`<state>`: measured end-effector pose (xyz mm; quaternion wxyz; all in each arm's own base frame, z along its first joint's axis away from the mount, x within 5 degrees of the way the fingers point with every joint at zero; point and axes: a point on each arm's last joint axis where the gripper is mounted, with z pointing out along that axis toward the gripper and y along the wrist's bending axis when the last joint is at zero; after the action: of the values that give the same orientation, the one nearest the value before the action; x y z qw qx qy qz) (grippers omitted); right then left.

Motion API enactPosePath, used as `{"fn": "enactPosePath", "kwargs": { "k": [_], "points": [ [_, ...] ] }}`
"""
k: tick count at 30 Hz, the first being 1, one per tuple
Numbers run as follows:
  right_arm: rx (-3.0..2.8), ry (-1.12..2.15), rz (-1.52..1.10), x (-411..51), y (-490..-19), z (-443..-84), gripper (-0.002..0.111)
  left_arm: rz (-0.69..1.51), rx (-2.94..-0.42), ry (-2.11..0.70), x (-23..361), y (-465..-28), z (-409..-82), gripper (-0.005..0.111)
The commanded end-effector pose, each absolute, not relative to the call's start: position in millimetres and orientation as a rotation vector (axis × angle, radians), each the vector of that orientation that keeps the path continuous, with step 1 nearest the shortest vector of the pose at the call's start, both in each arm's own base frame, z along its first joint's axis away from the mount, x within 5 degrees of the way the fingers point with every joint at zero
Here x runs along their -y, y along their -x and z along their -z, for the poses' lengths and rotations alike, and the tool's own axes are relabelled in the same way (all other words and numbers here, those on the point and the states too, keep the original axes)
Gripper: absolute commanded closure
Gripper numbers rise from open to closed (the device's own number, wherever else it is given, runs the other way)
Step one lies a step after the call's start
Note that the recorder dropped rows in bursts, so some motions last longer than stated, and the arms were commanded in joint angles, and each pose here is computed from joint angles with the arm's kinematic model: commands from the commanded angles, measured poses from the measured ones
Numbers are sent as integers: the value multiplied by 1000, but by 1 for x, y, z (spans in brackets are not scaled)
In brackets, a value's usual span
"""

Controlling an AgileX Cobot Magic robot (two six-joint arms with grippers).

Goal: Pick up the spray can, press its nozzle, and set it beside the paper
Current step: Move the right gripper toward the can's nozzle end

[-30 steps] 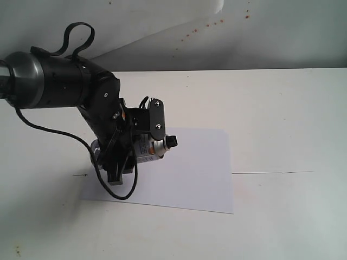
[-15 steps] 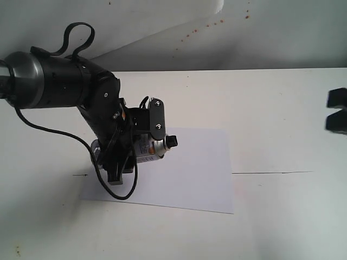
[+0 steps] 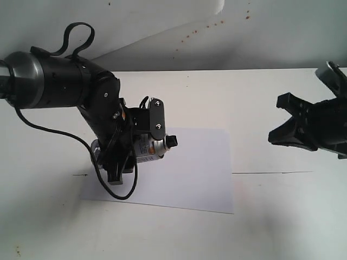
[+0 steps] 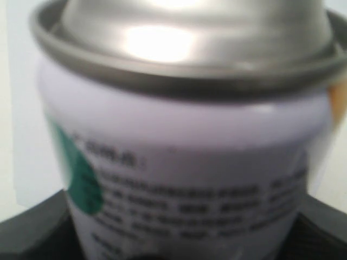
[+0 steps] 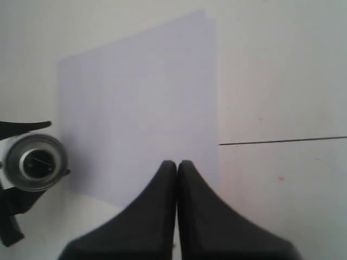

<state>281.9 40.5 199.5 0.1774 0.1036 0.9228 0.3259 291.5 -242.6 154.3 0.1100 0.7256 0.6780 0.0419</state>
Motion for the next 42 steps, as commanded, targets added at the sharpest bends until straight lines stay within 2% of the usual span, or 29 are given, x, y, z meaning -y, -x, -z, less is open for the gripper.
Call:
{"fn": "enactPosePath", "kwargs": {
  "k": [1,7,15,20,24,38,42],
  "points": [
    [-2554,-227,-1069,-47,-299,-208,108,-118,-1980,-2094,245,-294,-162,107],
    [-2545,-155,-1279,-58,-332,-211,108,-130,-1978,-2106,244,-294,-162,107],
    [-2588,8,-1362,-99,-358,-200,108,-267,-2000,-2032,239,-302,-164,107],
    [-2603,62,-1382,-121,-365,-191,108,-202,-2006,-1962,245,-302,-165,107],
    [-2595,45,-1408,-126,-367,-188,108,-150,-2014,-1896,249,-303,-165,107],
    [-2560,54,-1343,-124,-372,-187,108,-155,-2052,-1916,250,-305,-147,107],
    [-2581,61,-1357,-125,-373,-177,108,-191,-2049,-1906,249,-307,-148,107]
  ]
}}
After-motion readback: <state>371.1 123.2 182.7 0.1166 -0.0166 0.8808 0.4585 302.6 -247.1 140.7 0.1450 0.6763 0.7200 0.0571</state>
